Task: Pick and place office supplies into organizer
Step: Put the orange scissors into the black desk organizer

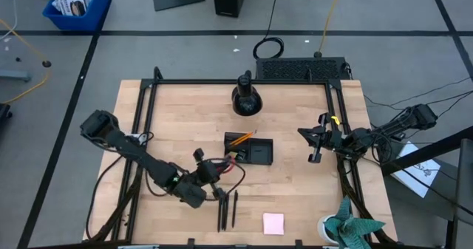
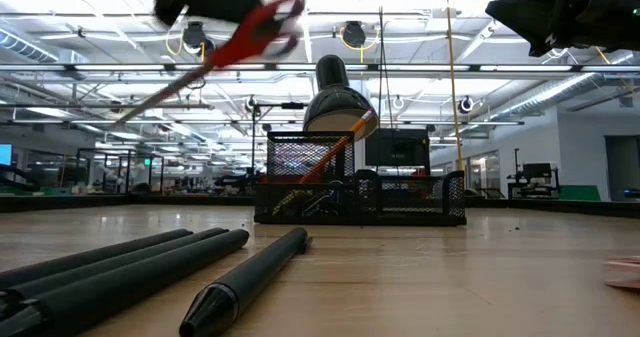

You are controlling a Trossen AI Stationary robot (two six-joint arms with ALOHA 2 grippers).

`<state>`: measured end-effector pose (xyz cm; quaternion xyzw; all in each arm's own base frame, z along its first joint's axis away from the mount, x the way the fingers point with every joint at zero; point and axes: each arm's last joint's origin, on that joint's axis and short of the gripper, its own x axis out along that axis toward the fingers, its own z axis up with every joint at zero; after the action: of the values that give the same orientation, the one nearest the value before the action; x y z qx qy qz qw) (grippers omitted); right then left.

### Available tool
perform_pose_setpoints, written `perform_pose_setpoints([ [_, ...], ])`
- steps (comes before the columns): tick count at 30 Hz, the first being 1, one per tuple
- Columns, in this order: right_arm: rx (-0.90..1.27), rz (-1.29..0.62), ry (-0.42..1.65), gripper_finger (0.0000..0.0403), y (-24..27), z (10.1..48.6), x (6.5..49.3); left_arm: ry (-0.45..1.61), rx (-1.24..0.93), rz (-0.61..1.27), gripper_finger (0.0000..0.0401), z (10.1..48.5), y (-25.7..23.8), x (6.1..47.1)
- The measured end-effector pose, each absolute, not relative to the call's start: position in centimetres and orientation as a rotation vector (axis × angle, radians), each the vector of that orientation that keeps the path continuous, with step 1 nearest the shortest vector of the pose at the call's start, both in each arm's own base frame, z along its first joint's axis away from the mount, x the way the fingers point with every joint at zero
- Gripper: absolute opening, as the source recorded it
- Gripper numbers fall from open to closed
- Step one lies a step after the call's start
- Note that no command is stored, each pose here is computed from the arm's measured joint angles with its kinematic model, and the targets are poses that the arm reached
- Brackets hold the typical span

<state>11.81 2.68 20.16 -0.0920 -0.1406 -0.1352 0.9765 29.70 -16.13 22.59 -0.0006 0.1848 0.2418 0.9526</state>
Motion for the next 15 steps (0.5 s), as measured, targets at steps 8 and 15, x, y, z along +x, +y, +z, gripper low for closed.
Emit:
perform_pose_setpoints([
  [8,-0.186,-0.273,-0.284,0.0009,2.7,20.2,11.8,0.164,0.242,0.273,0.0018,27.5,-14.2,32.1],
  [15,-0.185,-0.273,-0.284,0.0009,2.7,20.2,11.8,0.043,0.279,0.155,0.0012,28.8,-9.3,34.4],
])
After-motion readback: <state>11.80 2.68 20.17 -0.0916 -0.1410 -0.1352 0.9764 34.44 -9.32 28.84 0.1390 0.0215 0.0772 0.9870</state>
